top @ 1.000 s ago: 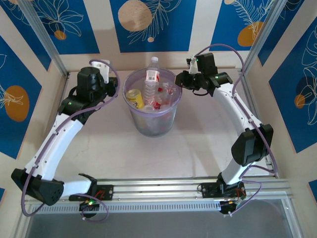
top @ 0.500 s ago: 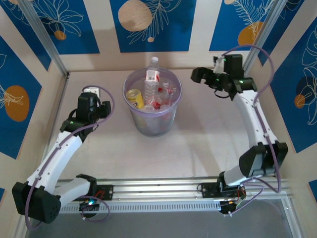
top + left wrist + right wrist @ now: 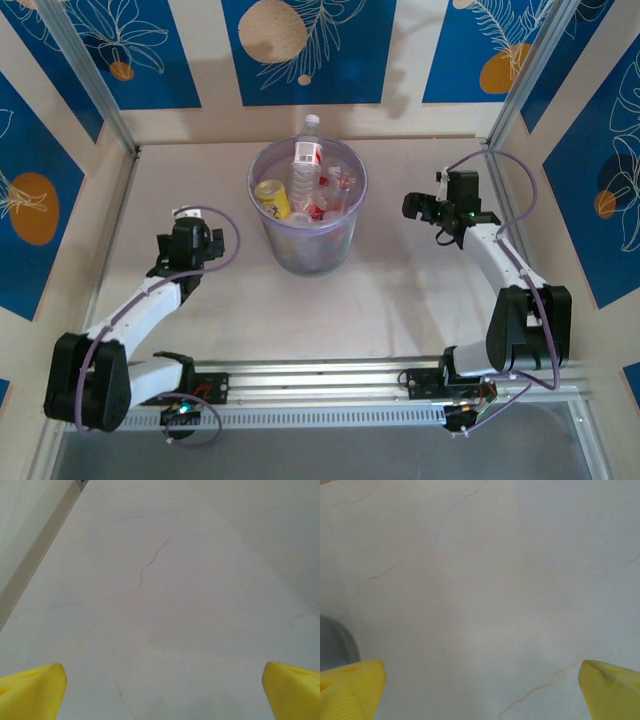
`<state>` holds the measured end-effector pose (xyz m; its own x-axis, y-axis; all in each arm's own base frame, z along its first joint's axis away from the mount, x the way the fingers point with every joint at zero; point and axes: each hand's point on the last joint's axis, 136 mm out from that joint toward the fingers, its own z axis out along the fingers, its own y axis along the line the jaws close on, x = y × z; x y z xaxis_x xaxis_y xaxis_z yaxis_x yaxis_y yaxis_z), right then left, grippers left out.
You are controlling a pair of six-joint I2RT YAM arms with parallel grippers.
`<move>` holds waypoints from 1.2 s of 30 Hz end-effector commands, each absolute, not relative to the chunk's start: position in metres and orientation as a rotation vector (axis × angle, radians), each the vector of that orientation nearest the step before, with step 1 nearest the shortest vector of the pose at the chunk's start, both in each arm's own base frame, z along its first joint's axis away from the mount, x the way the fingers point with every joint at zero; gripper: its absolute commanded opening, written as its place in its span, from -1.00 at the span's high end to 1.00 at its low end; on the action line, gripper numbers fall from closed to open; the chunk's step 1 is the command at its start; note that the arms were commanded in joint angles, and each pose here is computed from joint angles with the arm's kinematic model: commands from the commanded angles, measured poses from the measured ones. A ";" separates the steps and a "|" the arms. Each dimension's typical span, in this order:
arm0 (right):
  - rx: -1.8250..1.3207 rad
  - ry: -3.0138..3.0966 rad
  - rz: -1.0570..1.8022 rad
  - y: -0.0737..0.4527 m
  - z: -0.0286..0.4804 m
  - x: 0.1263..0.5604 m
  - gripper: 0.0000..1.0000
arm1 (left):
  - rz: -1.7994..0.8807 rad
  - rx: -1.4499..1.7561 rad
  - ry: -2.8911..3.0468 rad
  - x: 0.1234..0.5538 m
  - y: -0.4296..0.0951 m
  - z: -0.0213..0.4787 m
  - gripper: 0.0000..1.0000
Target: Put the plastic bottles in the bin
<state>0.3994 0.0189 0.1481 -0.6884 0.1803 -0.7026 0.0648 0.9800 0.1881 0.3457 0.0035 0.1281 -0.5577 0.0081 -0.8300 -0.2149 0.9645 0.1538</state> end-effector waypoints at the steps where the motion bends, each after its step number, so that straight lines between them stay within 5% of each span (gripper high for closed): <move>1: 0.090 2.174 0.087 0.014 0.158 0.423 -0.98 | 0.302 -0.156 2.021 0.365 0.010 0.139 -1.00; 23: -0.006 1.825 0.133 0.029 0.129 0.452 -0.98 | 0.223 -0.009 1.910 0.398 -0.004 0.103 -1.00; 28: -0.052 1.806 0.071 0.033 0.167 0.461 -0.98 | 0.204 -0.003 1.912 0.397 -0.005 0.101 -1.00; 36: -0.039 1.939 0.082 0.015 0.169 0.409 -0.98 | 0.194 -0.030 1.871 0.394 0.000 0.096 -1.00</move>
<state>0.4309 0.0186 0.2138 -0.2170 0.0066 -0.9762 -0.0676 0.9975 0.0218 0.3894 -0.0025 0.0854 -0.3665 0.0873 -0.9263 -0.1137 0.9839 0.1377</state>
